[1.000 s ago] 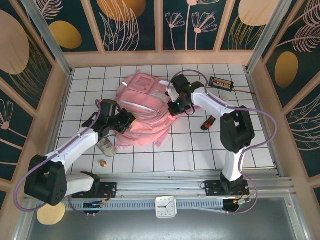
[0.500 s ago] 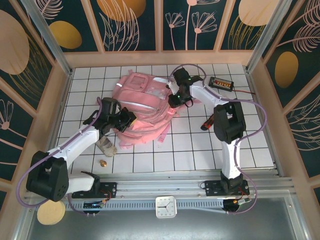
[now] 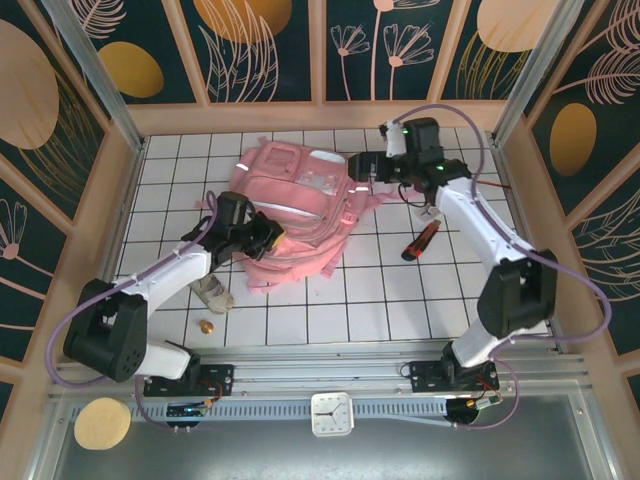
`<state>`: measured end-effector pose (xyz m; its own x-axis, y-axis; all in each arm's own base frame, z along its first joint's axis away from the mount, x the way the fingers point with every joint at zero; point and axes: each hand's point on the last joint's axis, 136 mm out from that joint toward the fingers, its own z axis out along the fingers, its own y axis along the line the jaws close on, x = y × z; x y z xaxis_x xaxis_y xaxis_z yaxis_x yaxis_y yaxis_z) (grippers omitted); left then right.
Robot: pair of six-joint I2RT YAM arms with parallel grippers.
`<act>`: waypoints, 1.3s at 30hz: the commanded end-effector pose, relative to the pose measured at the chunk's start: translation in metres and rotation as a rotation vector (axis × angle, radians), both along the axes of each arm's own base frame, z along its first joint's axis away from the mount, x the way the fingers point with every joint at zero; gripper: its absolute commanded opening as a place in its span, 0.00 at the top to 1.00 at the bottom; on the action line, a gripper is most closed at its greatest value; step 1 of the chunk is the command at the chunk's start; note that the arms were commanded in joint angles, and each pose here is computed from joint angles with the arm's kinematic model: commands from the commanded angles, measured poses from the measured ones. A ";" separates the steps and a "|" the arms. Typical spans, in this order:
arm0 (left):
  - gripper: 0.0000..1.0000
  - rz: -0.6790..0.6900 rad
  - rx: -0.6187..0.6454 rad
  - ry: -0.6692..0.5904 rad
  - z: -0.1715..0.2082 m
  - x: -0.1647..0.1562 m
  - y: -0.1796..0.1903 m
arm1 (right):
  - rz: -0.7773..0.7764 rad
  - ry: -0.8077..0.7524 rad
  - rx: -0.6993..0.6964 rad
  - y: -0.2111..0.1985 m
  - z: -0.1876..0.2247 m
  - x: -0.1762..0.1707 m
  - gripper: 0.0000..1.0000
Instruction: Pack the student bag
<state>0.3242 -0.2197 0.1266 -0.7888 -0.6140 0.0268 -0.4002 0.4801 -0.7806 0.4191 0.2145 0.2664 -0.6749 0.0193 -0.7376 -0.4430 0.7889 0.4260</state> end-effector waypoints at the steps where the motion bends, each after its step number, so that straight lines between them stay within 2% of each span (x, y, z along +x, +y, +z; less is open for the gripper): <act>1: 0.65 -0.032 -0.043 -0.052 0.023 0.004 -0.015 | 0.173 0.129 0.094 0.039 -0.027 -0.018 0.08; 2: 0.57 -0.030 -0.021 -0.047 0.022 -0.001 -0.010 | 0.216 0.139 0.036 0.045 -0.041 -0.025 0.08; 3: 0.54 -0.026 0.003 -0.045 0.022 -0.005 -0.005 | 0.241 0.151 0.006 0.049 -0.052 -0.028 0.09; 7: 0.53 0.005 0.043 -0.036 0.024 -0.022 0.015 | 0.274 0.252 0.063 0.057 -0.082 -0.021 0.26; 9: 0.51 0.022 0.043 -0.029 0.022 -0.025 0.019 | 0.265 0.317 0.099 0.063 -0.093 -0.014 0.30; 14: 0.49 0.001 0.102 -0.041 0.025 -0.018 0.021 | 0.310 0.293 0.032 0.081 -0.111 -0.016 0.33; 18: 0.49 -0.002 0.106 -0.047 0.031 -0.008 0.019 | 0.303 0.412 0.063 0.085 -0.132 -0.012 0.42; 21: 0.49 0.036 0.079 -0.070 0.046 0.007 0.022 | 0.300 0.404 0.049 0.090 -0.130 -0.012 0.42; 27: 0.49 0.062 -0.085 -0.046 0.061 0.023 0.002 | 0.272 0.411 0.050 0.088 -0.137 -0.016 0.42; 39: 0.49 0.117 -0.097 0.062 0.023 0.012 -0.002 | 0.273 0.394 0.062 0.088 -0.135 -0.013 0.42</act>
